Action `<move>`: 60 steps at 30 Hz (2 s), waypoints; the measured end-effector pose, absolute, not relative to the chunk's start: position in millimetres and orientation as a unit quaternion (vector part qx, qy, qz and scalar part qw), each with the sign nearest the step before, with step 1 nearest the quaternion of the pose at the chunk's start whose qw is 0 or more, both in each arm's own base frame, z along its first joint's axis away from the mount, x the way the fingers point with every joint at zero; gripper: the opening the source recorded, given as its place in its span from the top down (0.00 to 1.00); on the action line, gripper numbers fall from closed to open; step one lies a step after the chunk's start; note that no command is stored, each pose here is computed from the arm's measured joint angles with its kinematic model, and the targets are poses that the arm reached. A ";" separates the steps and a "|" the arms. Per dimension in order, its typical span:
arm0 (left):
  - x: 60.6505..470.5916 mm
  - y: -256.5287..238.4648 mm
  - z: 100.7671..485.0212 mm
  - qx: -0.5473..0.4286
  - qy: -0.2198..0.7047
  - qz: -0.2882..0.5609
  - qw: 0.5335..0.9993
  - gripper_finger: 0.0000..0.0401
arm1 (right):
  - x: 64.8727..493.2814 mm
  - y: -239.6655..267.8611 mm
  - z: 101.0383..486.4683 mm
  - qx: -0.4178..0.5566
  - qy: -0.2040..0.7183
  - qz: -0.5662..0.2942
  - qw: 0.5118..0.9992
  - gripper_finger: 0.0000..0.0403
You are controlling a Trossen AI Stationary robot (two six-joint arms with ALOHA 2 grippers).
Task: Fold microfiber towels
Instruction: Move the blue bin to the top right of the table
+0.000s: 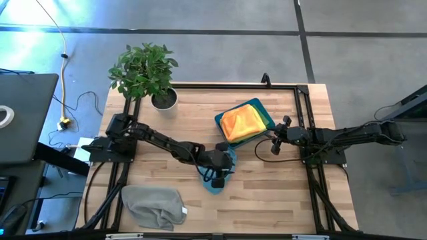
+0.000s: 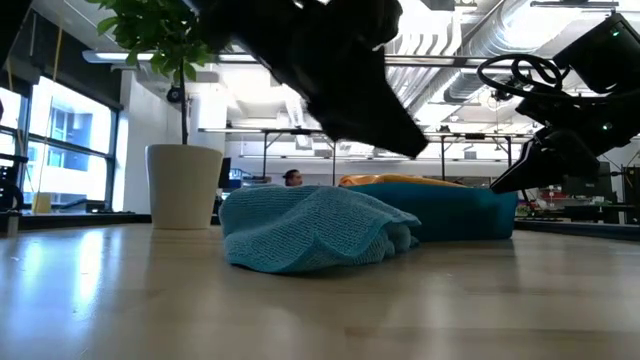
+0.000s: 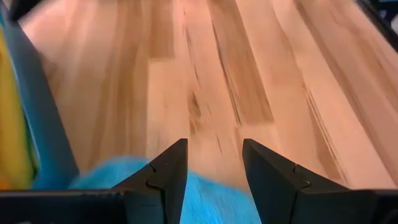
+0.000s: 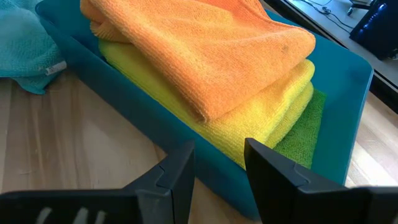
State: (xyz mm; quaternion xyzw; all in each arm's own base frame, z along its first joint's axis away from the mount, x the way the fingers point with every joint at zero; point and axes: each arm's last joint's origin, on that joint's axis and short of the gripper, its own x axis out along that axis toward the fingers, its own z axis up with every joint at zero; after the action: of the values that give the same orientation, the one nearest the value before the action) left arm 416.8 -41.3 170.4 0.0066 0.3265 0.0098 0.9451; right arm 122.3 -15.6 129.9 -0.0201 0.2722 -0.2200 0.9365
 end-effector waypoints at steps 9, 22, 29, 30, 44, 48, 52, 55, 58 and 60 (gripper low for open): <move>401.8 -42.0 170.6 -0.074 0.459 0.063 0.883 0.64 | 122.6 -15.6 130.4 -0.050 0.276 -0.212 0.936 0.67; 383.0 -65.8 161.5 -0.125 0.523 0.124 0.834 0.64 | 134.7 -16.2 158.4 0.141 0.083 -0.236 0.958 0.67; 380.2 -78.4 161.8 -0.149 0.515 0.147 0.831 0.64 | 137.2 -16.3 173.7 0.191 -0.005 -0.224 0.956 0.67; 379.6 -79.2 163.3 -0.150 0.513 0.150 0.832 0.64 | 137.3 -16.3 175.7 0.196 -0.016 -0.222 0.955 0.67; 358.4 -94.9 208.7 -0.162 0.480 0.147 0.849 0.64 | 144.6 -15.5 175.6 0.133 0.001 -0.202 0.970 0.67; 355.5 -101.1 210.5 -0.174 0.478 0.149 0.848 0.64 | 154.0 -19.9 170.6 0.118 0.049 -0.233 0.964 0.67; 352.9 -105.5 210.0 -0.186 0.482 0.155 0.842 0.64 | 167.2 -27.6 169.9 0.111 0.094 -0.259 0.955 0.67; 350.3 -108.2 209.2 -0.186 0.490 0.157 0.837 0.64 | 178.3 -34.4 169.3 0.100 0.142 -0.272 0.947 0.67; 348.6 -109.3 208.5 -0.186 0.498 0.155 0.833 0.64 | 190.5 -42.8 173.1 0.060 0.190 -0.263 0.944 0.67; 347.7 -109.9 208.0 -0.184 0.502 0.155 0.831 0.64 | 197.1 -48.8 175.1 0.023 0.222 -0.246 0.943 0.67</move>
State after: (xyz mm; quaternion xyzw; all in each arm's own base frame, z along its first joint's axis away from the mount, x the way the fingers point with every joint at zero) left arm 347.7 -109.9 208.0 -0.1841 0.5017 0.1548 0.8309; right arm 197.1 -48.8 175.1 0.0230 0.2222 -0.2459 0.9432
